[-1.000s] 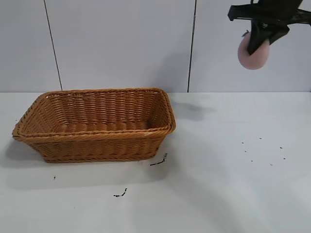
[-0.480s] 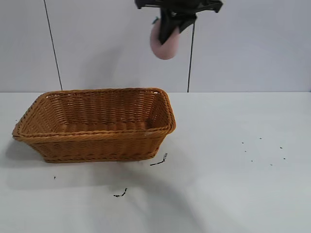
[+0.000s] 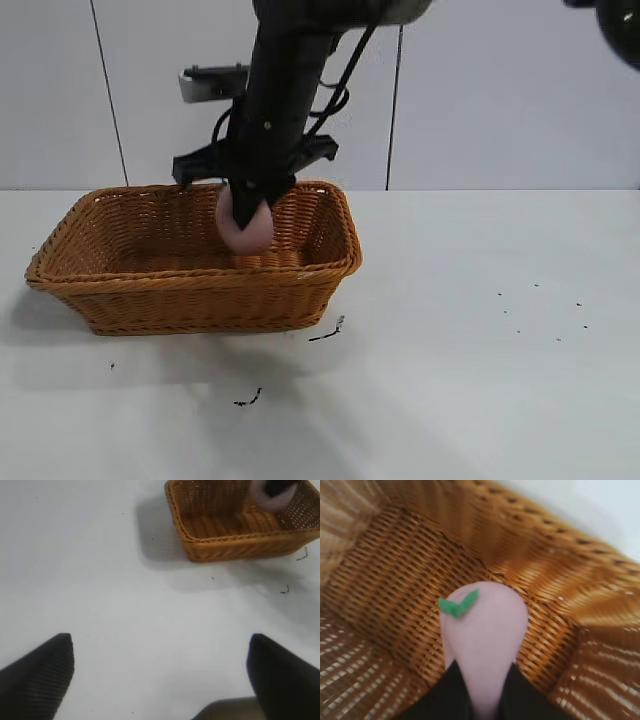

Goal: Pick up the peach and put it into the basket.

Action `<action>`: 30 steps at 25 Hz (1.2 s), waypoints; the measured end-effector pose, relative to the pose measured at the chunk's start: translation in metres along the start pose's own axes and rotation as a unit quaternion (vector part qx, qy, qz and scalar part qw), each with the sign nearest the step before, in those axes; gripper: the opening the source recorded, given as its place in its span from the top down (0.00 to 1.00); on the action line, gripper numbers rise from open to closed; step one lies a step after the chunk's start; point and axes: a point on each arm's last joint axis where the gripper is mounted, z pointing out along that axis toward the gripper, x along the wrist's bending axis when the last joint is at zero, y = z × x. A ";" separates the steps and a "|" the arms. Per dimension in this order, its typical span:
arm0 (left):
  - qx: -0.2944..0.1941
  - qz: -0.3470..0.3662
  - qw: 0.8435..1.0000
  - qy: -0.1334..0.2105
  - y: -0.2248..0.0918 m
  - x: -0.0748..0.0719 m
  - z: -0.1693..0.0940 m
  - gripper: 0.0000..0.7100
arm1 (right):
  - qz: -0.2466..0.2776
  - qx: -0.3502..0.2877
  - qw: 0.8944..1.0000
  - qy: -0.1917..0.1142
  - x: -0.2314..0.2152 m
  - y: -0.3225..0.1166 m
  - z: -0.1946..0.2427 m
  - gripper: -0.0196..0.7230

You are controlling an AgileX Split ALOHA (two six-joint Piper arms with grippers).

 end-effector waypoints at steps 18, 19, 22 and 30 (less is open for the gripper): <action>0.000 0.000 1.000 0.000 0.000 0.000 0.000 0.03 | 0.033 -0.079 0.995 -0.044 -0.054 0.031 -0.109 0.05; 0.000 0.000 1.000 0.000 0.000 0.000 0.000 0.03 | 0.048 -0.076 0.995 -0.052 -0.072 0.028 -0.110 0.05; 0.000 0.000 1.000 0.000 0.000 0.000 0.000 0.03 | 0.097 -0.065 0.990 -0.077 -0.128 0.013 -0.117 0.05; 0.000 0.000 1.000 0.000 0.000 0.000 0.000 0.03 | 0.222 -0.050 0.964 -0.137 -0.259 -0.048 -0.143 0.05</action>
